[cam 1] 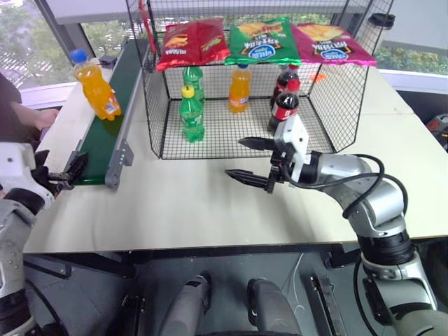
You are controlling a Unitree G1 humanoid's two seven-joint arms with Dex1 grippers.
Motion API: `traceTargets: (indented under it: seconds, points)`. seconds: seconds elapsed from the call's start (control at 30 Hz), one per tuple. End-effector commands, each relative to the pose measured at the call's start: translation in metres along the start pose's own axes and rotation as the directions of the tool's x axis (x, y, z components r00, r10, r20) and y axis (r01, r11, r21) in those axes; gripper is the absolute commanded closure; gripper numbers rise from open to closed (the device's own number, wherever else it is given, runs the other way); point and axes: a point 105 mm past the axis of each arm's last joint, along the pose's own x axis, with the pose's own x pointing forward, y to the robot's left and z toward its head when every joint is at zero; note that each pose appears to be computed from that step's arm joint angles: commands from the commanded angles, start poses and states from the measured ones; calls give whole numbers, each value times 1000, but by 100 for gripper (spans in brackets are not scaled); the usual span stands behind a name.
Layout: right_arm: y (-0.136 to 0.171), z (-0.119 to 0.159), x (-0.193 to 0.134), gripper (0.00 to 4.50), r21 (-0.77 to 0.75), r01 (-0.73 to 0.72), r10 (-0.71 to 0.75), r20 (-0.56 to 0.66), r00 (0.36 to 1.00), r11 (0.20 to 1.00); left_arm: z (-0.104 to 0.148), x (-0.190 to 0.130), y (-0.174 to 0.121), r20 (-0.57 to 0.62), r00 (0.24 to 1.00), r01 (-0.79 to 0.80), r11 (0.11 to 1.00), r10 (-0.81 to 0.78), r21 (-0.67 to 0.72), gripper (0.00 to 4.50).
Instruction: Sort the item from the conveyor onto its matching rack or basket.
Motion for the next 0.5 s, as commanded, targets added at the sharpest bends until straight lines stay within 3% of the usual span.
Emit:
traceTargets:
  seconds: [0.03,0.5]
  points:
    - [5,12,1,9,-48,-15,17,29,999,999,10,7,-3,53,999,2,1000,-4,26,0]
    - [3,12,-1,9,-53,-3,4,25,1000,999,6,16,-9,64,998,4,999,-6,32,0]
